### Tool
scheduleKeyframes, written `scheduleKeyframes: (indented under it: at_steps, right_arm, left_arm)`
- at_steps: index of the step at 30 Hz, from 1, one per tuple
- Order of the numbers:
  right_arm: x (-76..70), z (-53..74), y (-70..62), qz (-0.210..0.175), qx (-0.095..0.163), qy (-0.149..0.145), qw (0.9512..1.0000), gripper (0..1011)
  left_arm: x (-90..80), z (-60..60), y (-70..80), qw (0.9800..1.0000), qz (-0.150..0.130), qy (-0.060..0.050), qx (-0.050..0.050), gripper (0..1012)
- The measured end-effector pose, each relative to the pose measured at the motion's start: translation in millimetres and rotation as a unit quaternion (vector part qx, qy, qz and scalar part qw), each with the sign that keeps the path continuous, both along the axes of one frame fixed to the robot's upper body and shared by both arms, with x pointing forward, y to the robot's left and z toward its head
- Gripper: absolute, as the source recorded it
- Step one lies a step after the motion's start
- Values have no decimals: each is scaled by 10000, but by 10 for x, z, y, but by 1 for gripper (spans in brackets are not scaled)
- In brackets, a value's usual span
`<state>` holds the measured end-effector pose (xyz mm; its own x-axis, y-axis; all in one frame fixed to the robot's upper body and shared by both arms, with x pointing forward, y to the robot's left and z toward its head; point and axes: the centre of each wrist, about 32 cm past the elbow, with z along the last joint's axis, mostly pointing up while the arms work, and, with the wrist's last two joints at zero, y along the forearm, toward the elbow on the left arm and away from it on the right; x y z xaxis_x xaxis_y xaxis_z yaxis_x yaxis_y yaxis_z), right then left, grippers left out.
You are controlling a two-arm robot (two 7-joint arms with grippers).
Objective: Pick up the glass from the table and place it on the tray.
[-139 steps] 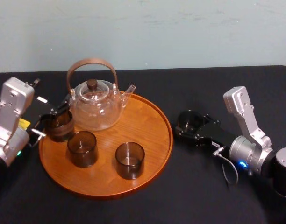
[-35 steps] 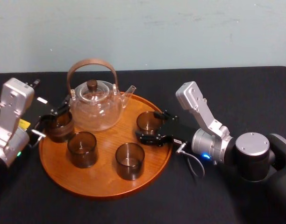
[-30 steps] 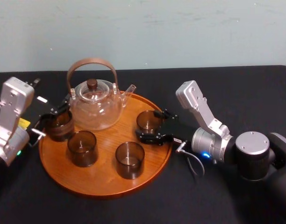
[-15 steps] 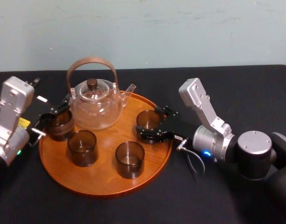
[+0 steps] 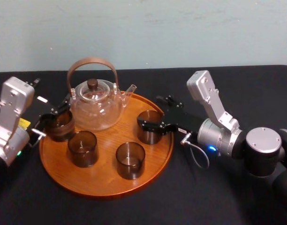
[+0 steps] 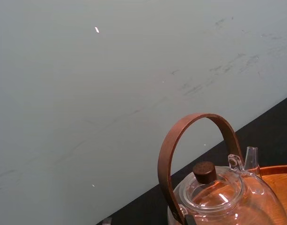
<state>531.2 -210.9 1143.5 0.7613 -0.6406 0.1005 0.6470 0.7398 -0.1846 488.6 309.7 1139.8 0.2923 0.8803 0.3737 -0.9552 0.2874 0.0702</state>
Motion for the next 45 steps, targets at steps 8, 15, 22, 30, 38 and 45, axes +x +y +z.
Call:
scheduleKeyframes:
  at_steps: [8,15,22,30,38,45]
  right_arm:
    - [-85,149,-64,-20,91,-265,9996,1002]
    - [-219,214,-208,-245,139,-443,9986,1002]
    - [-402,191,-478,-667,274,-507,9961,1002]
    - [-562,136,-705,-1112,254,-543,9920,1002]
    - [-695,51,-883,-1570,199,-629,9854,1002]
    - [-722,9,-915,-1696,183,-626,9833,1002]
  left_arm:
    - [0,0,0,10000,0,0,0,1001]
    - [0,0,0,10000,0,0,0,1001]
    - [0,0,0,10000,1,0,0,1001]
    - [0,0,0,10000,0,0,0,1001]
    - [0,0,0,10000,0,0,0,1001]
    - [0,0,0,10000,0,0,0,1001]
